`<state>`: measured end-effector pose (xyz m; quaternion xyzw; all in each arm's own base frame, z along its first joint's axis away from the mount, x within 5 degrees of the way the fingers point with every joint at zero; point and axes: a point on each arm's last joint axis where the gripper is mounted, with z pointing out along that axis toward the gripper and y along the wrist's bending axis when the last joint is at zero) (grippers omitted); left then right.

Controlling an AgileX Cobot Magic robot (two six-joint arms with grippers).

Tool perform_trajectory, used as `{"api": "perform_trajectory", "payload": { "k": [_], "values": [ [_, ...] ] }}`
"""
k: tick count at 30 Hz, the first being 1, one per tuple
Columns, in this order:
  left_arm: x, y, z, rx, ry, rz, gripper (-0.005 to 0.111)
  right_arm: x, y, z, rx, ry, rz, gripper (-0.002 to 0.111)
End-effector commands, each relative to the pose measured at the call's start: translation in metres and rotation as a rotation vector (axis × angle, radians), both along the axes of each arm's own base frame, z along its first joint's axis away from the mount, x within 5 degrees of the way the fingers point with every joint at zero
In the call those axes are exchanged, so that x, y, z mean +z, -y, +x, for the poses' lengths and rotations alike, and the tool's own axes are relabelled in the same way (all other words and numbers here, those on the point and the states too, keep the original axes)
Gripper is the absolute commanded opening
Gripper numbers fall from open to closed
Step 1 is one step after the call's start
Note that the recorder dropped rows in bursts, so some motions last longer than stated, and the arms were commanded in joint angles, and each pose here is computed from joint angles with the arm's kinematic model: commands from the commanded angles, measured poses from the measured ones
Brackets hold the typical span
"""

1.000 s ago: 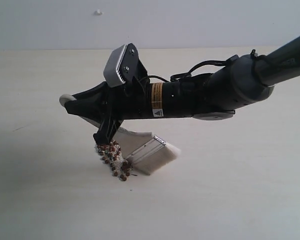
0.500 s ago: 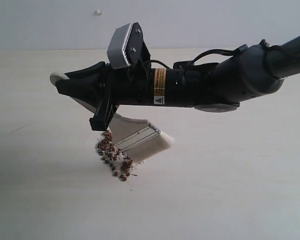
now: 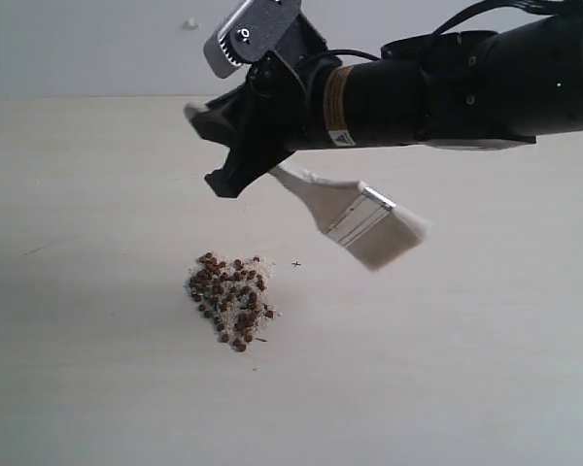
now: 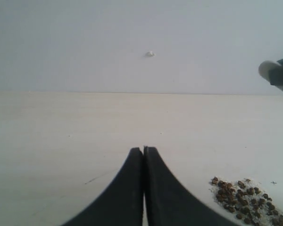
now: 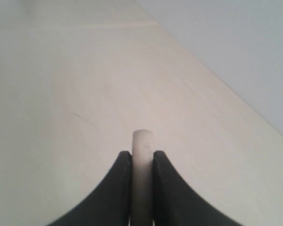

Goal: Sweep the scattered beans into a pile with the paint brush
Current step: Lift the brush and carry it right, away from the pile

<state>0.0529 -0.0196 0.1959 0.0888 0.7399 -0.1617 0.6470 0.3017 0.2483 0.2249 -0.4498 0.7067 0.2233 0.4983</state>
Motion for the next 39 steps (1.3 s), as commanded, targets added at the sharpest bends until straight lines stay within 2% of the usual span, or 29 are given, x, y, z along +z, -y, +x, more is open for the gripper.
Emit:
{"api": "perform_trajectory", "payload": {
  "k": [1, 5, 10, 14, 20, 25, 30, 34, 39],
  "values": [
    [0.0, 0.0, 0.0, 0.002, 0.001, -0.005, 0.0, -0.004, 0.023, 0.012, -0.27, -0.069, -0.117, 0.0],
    [0.0, 0.0, 0.0, 0.002, 0.001, -0.005, 0.0, -0.007, 0.049, 0.028, -0.418, -0.123, -0.121, 0.0],
    [0.0, 0.0, 0.0, 0.002, 0.001, -0.005, 0.0, -0.005, 0.089, 0.049, -0.597, -0.213, 0.009, 0.0],
    [0.0, 0.0, 0.0, 0.002, 0.001, -0.005, 0.0, -0.005, 0.111, 0.059, -0.682, -0.244, 0.052, 0.0],
    [0.0, 0.0, 0.0, 0.002, 0.001, -0.005, 0.0, -0.004, 0.113, 0.061, -0.708, -0.28, 0.126, 0.0],
    [0.0, 0.0, 0.0, 0.002, 0.001, -0.005, 0.0, 0.002, 0.117, 0.066, -0.692, -0.24, 0.121, 0.0],
    [0.0, 0.0, 0.0, 0.002, 0.001, -0.005, 0.0, 0.008, 0.142, 0.078, -0.827, -0.246, 0.105, 0.0],
    [0.0, 0.0, 0.0, 0.002, 0.001, -0.005, 0.0, 0.007, 0.158, 0.08, -0.974, -0.331, 0.142, 0.0],
    [0.0, 0.0, 0.0, 0.002, 0.001, -0.005, 0.0, 0.002, 0.161, 0.076, -1.076, -0.445, 0.198, 0.0]
  ]
}}
